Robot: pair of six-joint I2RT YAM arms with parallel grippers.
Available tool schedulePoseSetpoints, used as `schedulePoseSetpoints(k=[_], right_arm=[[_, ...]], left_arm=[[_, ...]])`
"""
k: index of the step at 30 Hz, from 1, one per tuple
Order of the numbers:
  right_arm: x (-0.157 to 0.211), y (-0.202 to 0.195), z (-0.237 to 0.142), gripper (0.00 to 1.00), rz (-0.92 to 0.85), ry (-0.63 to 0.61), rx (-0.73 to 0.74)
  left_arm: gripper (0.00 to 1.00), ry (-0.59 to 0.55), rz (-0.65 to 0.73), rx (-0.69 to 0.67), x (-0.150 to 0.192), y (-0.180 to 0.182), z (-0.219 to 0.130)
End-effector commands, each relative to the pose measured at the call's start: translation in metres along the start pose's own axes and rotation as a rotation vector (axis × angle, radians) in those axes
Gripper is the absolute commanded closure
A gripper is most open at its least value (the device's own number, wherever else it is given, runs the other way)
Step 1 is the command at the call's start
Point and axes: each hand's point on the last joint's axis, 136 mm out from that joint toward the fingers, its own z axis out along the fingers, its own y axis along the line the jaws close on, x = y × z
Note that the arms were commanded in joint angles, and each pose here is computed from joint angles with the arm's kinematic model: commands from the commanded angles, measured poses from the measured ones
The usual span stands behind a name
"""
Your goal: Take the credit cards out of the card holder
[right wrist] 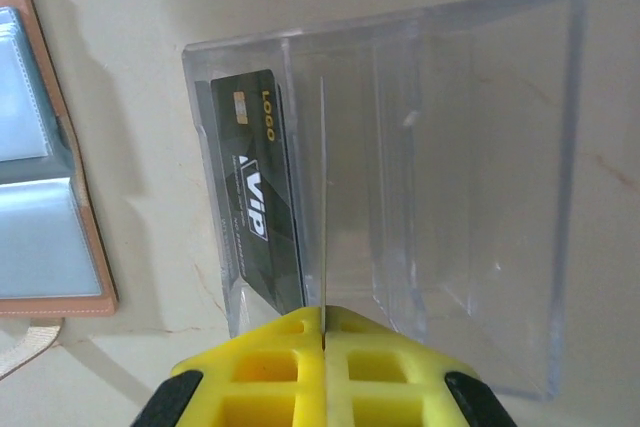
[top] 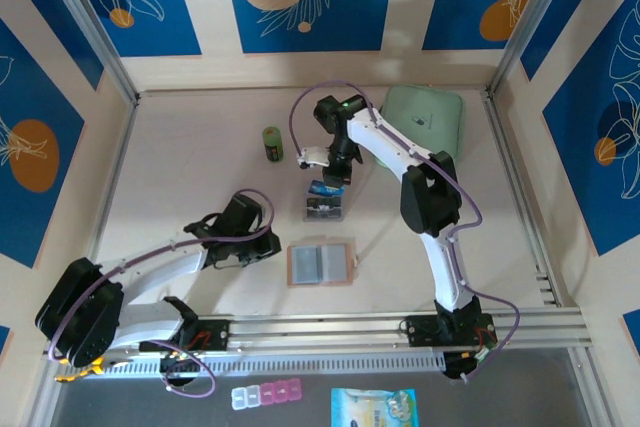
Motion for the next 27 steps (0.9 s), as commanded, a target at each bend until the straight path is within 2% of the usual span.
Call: schedulePoseSetpoints(k=[1,11,16,20,27], right_arm=[[0.001,0.016,0.012,1.00,-0.012,0.020,-0.062],[-0.002,0.025,0.031,1.00,-0.038,0.031,-0.100],[-0.003,0.025,0.032,0.91,-0.024,0.023,-0.115],[-0.009,0.020,0.018,0.86,-0.009,-0.017,-0.092],[-0.016,0.005,-0.015,0.83,0.003,-0.065,0.038]], left_arm=[[0.88,0.009,-0.002,-0.009,0.003,0.008,-0.003],[0.88,0.011,-0.014,-0.003,0.004,0.012,-0.002],[0.88,0.014,-0.020,-0.004,0.005,0.015,-0.001],[0.88,0.016,-0.023,0.000,0.005,0.014,-0.001],[0.88,0.011,-0.028,0.016,0.003,0.011,-0.002]])
